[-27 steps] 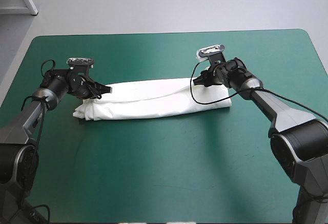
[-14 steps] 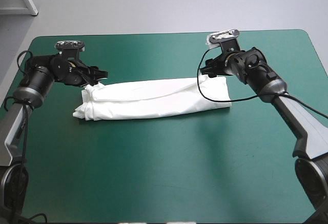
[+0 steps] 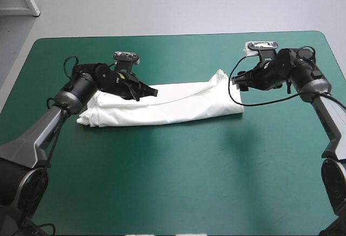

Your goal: Fold the cloth

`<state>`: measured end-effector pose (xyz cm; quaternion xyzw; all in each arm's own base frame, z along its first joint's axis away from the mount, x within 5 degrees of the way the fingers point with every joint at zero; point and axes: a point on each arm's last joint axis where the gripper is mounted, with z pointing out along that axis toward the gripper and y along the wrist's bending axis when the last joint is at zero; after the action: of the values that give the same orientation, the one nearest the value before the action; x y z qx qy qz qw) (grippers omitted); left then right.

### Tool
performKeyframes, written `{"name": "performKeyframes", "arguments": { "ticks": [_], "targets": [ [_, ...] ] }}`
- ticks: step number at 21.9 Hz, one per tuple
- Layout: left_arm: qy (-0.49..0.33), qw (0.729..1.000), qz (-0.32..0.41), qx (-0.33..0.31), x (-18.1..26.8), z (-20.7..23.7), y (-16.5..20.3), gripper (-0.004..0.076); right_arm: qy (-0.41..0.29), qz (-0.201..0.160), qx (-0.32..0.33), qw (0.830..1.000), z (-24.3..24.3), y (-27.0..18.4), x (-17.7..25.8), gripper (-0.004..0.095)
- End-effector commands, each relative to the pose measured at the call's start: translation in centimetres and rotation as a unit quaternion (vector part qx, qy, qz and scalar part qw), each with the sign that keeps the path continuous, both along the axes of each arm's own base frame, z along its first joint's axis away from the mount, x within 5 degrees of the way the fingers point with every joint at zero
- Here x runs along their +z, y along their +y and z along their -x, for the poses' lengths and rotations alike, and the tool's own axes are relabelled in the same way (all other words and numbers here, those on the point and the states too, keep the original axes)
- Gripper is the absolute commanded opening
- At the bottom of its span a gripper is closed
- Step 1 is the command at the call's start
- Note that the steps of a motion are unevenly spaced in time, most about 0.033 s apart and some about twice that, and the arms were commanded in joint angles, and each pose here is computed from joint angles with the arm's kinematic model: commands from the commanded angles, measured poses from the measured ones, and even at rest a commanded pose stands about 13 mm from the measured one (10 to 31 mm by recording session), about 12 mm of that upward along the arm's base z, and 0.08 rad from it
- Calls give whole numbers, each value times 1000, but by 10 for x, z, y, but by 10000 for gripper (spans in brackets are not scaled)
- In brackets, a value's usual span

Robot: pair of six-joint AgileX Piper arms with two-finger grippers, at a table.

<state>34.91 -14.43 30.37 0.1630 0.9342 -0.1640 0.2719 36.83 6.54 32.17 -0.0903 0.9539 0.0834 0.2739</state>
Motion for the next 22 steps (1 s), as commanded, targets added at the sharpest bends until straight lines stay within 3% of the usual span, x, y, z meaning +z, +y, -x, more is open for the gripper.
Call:
{"name": "performKeyframes", "arguments": {
  "ticks": [1, 6, 11, 18, 22],
  "targets": [
    [-33, 999, 25, -6, 5, -6, -21, -10, -23, -35, 8, 999, 4, -9, 19, 709],
    [9, 1000, 9, -7, -38, -20, -36, -10, 17, -43, 18, 999, -2, -12, 3, 705],
    [43, 999, -8, -9, -72, -29, -43, -10, 50, -86, 28, 995, -18, -3, -25, 705],
    [49, 999, -8, -10, -73, -28, -43, -10, 90, -120, 29, 988, -38, 5, -68, 704],
    [51, 999, -9, -10, -73, -27, -43, -10, 113, -156, 47, 980, -42, 13, -83, 625]
  ]
}}
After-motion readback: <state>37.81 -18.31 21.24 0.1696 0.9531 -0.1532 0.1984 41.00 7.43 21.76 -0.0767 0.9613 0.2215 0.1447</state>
